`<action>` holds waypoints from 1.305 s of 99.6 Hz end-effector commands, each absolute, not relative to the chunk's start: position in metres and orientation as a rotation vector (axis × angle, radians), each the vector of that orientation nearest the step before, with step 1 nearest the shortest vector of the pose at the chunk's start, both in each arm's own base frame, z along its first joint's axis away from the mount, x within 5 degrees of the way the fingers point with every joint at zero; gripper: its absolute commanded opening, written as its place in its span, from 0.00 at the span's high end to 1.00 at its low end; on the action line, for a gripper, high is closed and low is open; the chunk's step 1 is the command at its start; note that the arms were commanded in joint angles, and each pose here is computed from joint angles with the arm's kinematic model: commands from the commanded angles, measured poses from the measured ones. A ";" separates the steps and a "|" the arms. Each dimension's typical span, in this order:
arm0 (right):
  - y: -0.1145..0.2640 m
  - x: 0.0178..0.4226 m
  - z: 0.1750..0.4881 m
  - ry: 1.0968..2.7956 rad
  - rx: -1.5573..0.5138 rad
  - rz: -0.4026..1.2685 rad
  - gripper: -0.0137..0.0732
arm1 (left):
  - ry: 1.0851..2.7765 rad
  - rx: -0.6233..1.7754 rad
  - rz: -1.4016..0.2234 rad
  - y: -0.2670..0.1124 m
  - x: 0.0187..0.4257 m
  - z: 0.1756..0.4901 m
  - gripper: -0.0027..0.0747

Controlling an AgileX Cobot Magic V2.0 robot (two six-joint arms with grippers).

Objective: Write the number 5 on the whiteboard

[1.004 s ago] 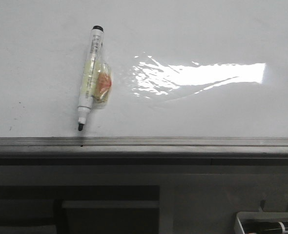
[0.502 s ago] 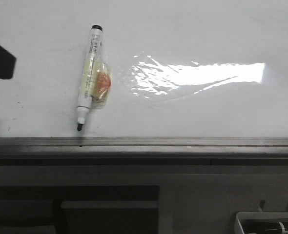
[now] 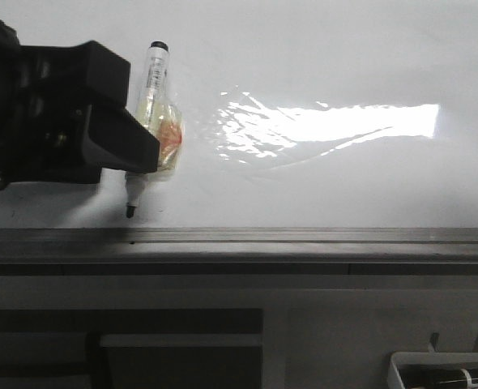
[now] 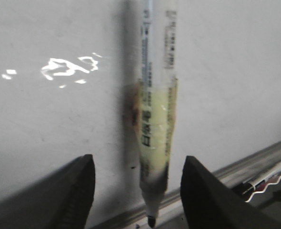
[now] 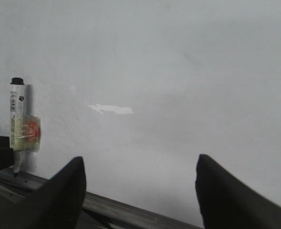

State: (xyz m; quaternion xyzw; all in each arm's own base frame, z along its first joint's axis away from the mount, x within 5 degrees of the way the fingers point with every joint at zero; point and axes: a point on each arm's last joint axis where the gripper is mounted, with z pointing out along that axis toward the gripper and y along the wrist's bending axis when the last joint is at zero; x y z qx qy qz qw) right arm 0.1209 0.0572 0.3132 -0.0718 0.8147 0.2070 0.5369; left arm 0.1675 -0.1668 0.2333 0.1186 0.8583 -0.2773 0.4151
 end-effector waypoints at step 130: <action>0.171 0.095 0.326 1.698 -1.127 0.648 0.33 | 1.380 1.671 -0.314 -0.196 0.096 0.304 0.99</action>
